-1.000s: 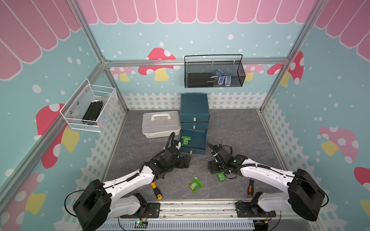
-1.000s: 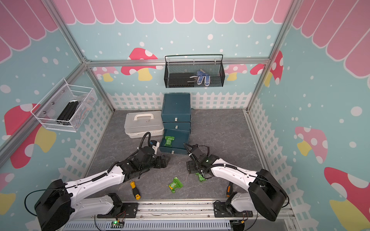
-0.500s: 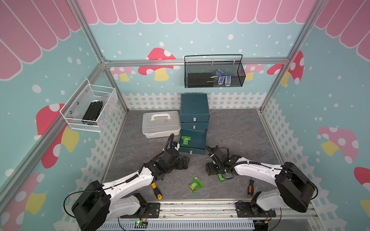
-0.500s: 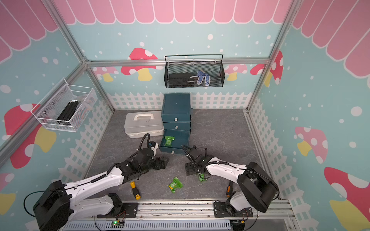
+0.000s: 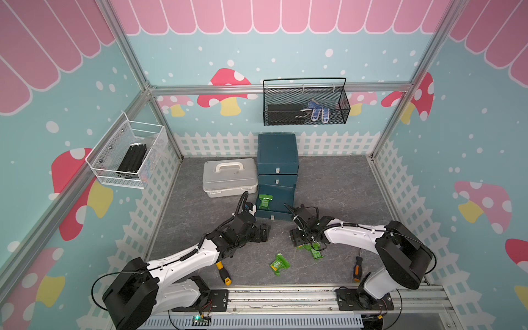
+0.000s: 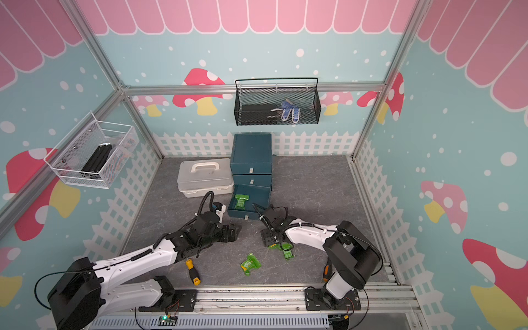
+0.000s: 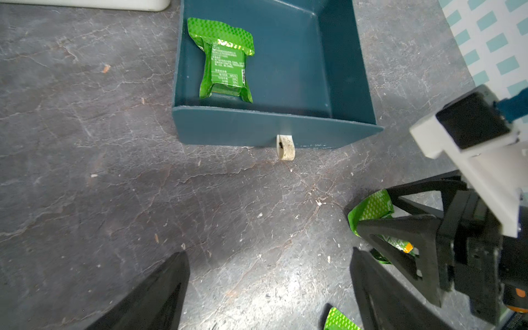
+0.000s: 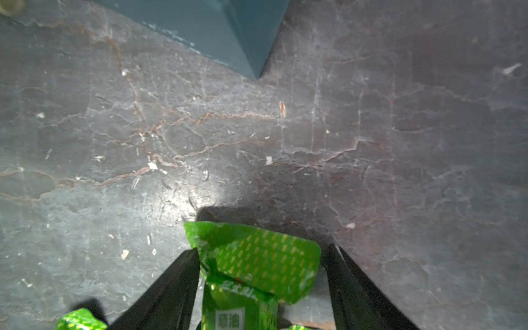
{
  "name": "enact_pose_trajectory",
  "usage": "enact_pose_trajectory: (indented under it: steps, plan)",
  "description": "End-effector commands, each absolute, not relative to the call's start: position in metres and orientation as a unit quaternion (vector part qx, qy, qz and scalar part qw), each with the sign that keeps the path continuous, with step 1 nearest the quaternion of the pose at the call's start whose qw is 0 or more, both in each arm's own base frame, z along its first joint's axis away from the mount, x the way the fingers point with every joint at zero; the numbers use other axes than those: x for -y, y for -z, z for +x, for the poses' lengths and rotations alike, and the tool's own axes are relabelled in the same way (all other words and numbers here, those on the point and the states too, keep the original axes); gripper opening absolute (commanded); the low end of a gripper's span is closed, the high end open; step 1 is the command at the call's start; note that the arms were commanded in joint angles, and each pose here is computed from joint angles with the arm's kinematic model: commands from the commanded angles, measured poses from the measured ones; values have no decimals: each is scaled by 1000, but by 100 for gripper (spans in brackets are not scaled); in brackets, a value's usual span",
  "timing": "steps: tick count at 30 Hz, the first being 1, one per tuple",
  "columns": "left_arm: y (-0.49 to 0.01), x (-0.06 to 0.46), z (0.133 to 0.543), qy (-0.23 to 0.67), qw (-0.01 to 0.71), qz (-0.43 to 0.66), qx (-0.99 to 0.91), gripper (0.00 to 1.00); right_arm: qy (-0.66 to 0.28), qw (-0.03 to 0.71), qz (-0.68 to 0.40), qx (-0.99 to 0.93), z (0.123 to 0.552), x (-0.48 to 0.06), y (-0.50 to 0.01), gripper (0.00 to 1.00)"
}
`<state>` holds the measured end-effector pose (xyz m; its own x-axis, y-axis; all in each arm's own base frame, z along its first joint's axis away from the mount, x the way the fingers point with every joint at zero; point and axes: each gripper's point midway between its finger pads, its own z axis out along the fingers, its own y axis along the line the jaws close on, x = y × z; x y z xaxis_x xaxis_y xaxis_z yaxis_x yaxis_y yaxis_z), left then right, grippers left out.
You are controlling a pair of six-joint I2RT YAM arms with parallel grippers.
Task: Place the cookies into the drawer by color
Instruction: Pick up the cookie at the center of the board.
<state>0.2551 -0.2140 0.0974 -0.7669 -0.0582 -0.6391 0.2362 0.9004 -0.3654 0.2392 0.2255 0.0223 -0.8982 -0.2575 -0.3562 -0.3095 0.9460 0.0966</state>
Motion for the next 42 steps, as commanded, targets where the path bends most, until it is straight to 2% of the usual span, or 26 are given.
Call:
enact_pose_trajectory:
  steps: [1, 5, 12, 21, 30, 32, 42]
  plan:
    - [-101, 217, 258, 221, 347, 47, -910, 91, -56, 144, -155, -976, 220, -216, -19, 75]
    - [-103, 217, 258, 225, 348, 45, -909, 91, -44, 148, -159, -975, 214, -216, -26, 75]
    - [-104, 216, 257, 226, 349, 44, -908, 91, -35, 151, -177, -972, 219, -221, -25, 69]
    - [-103, 214, 257, 222, 352, 43, -908, 91, -33, 164, -199, -966, 234, -236, -26, 53]
    - [-106, 213, 257, 223, 358, 43, -906, 91, -29, 162, -198, -966, 232, -232, -31, 36]
    - [-109, 210, 259, 222, 366, 37, -903, 91, -40, 169, -198, -965, 232, -234, -39, 32]
    - [-135, 208, 260, 286, 403, 34, -869, 89, -130, 245, -194, -941, 236, -252, -117, 30]
